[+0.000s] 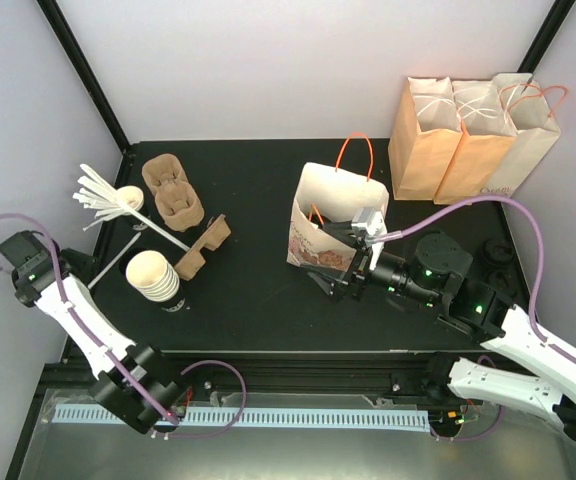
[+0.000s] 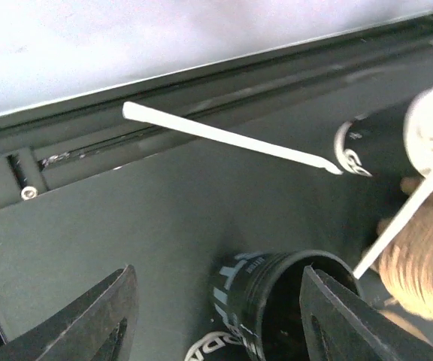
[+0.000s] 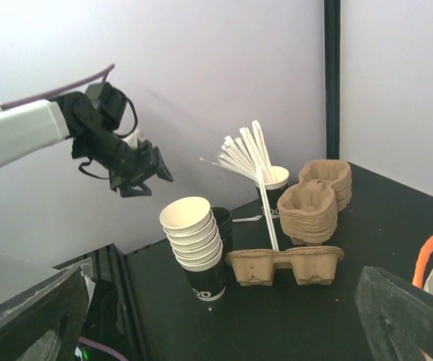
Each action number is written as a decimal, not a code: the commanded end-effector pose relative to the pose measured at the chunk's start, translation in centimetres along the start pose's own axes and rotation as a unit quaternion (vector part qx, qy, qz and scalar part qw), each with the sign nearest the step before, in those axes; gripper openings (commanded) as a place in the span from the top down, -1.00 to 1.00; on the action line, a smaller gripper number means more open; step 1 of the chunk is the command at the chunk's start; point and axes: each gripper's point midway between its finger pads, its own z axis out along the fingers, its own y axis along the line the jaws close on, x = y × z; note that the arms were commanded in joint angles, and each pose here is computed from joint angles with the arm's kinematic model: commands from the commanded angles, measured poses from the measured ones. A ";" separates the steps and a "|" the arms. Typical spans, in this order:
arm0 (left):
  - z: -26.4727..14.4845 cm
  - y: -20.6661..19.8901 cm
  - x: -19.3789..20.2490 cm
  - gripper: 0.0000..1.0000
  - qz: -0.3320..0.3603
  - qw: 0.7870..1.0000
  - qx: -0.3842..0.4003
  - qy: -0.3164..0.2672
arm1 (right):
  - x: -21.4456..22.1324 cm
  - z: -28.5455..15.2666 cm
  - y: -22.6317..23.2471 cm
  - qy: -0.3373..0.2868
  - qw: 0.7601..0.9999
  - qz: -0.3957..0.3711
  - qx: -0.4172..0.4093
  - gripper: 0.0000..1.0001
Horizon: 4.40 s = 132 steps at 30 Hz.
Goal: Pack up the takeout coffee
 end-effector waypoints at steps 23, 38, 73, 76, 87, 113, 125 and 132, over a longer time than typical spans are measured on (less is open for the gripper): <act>11.3 4.4 -3.0 -0.32 -0.313 0.937 0.082 -0.130 | -0.7 0.5 0.4 -0.001 1.000 -0.007 -0.012 -1.00; 15.9 6.6 -0.6 -0.22 -0.326 0.932 0.056 -0.145 | -0.8 1.2 0.4 0.006 1.000 -0.004 -0.013 -1.00; 9.3 2.5 -2.6 0.97 -0.325 0.923 0.116 -0.168 | -0.4 0.8 -0.2 0.014 1.000 -0.004 0.006 -1.00; 4.7 2.6 -3.0 0.97 -0.304 0.929 0.075 -0.197 | -0.3 0.7 -0.1 0.012 1.000 -0.002 0.003 -1.00; -11.3 0.9 -6.9 0.97 -0.202 0.925 0.037 -0.319 | -0.5 -0.3 0.0 0.003 1.000 -0.003 0.005 -1.00; -30.9 -37.6 13.0 0.97 0.258 0.716 0.642 -0.089 | -12.0 -7.7 -9.7 0.010 0.950 -0.014 0.312 -1.00; -26.0 -42.5 24.2 0.97 0.378 0.645 0.653 -0.120 | -9.2 -6.4 -11.7 0.045 0.944 0.025 0.327 -1.00; -25.8 -40.9 29.8 -0.87 0.462 0.593 0.656 -0.070 | -7.1 -4.1 -15.7 0.109 0.940 0.119 0.302 -1.00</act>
